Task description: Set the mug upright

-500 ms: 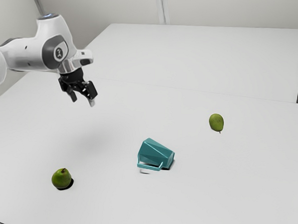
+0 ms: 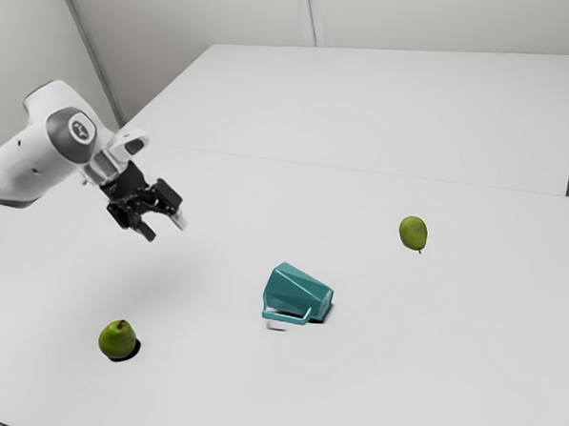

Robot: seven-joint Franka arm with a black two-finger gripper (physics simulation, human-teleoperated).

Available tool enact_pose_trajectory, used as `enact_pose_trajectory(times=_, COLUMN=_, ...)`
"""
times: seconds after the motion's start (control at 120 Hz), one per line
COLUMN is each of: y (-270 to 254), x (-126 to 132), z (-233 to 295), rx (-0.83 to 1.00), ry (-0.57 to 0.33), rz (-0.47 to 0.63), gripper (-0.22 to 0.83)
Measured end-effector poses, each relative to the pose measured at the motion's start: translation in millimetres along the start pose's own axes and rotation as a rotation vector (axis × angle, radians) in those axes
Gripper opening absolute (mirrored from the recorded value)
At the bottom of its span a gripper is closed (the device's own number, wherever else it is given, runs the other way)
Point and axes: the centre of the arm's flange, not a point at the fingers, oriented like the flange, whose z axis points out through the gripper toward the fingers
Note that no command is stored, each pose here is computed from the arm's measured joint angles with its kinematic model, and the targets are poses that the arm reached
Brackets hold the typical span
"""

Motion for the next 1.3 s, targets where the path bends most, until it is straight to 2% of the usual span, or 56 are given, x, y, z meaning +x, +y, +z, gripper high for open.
enact_pose_trajectory(times=0.258, y=42, x=7, z=82, rx=-0.163, ry=-0.107, rz=0.082, gripper=0.61)
enact_pose_trajectory(times=0.508, y=58, x=7, z=117, rx=-0.291, ry=-0.114, rz=0.126, gripper=0.62)
enact_pose_trajectory(times=0.767, y=90, x=17, z=140, rx=-0.383, ry=-0.084, rz=0.199, gripper=0.62)
enact_pose_trajectory(times=1.3, y=115, x=5, z=166, rx=-0.442, ry=-0.086, rz=0.29, gripper=0.62)
